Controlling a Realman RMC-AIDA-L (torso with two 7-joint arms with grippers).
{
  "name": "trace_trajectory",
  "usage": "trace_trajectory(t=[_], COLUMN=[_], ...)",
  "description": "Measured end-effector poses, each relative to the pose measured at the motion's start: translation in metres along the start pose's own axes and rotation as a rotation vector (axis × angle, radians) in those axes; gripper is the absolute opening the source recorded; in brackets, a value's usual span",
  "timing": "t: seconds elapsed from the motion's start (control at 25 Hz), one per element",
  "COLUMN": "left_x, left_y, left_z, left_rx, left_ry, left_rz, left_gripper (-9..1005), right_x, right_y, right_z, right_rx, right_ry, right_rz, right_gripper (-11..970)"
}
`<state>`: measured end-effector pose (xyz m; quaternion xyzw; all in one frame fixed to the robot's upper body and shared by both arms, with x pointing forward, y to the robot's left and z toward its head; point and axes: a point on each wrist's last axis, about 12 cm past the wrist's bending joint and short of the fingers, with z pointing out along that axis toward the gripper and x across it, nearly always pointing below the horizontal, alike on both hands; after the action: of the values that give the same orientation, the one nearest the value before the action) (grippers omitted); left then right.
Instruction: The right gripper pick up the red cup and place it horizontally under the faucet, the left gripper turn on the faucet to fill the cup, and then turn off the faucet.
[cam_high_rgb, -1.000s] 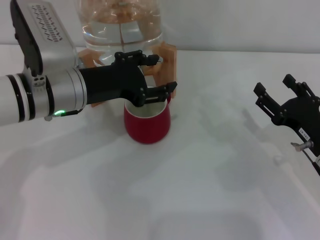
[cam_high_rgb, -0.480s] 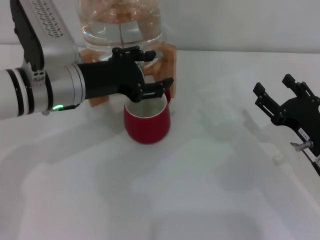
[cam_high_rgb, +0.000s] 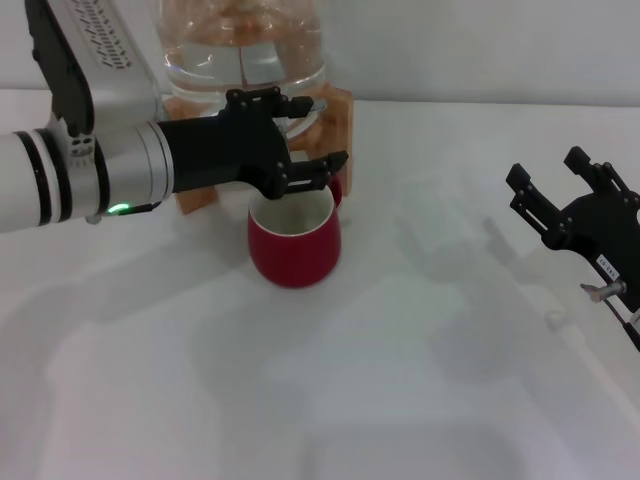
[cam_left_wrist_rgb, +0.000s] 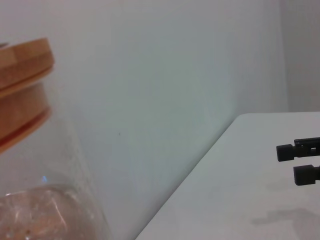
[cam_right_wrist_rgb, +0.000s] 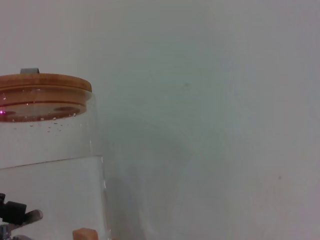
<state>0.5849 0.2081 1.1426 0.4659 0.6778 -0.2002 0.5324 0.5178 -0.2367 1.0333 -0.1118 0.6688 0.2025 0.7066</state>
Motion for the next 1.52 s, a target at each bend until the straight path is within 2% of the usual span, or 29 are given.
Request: trace_trajectory(t=[0.96,1.32,1.52], left_x=[-0.002,-0.009,-0.010], left_y=[0.002,-0.003,-0.009], left_z=[0.004,-0.001,-0.013], left_rx=[-0.002,0.001,-0.020], left_ry=[0.010,-0.041,-0.115], left_rz=[0.011,0.007,-0.010], left_gripper=[757,757,757], right_x=[-0.001,0.000,0.000], right_y=[-0.001,-0.002,-0.002], right_z=[-0.001,-0.002,-0.002], right_rx=[0.003,0.005,0.005], right_ry=[-0.008,-0.005,-0.005], right_rz=[0.000,-0.001,-0.001], right_gripper=[807,808,808])
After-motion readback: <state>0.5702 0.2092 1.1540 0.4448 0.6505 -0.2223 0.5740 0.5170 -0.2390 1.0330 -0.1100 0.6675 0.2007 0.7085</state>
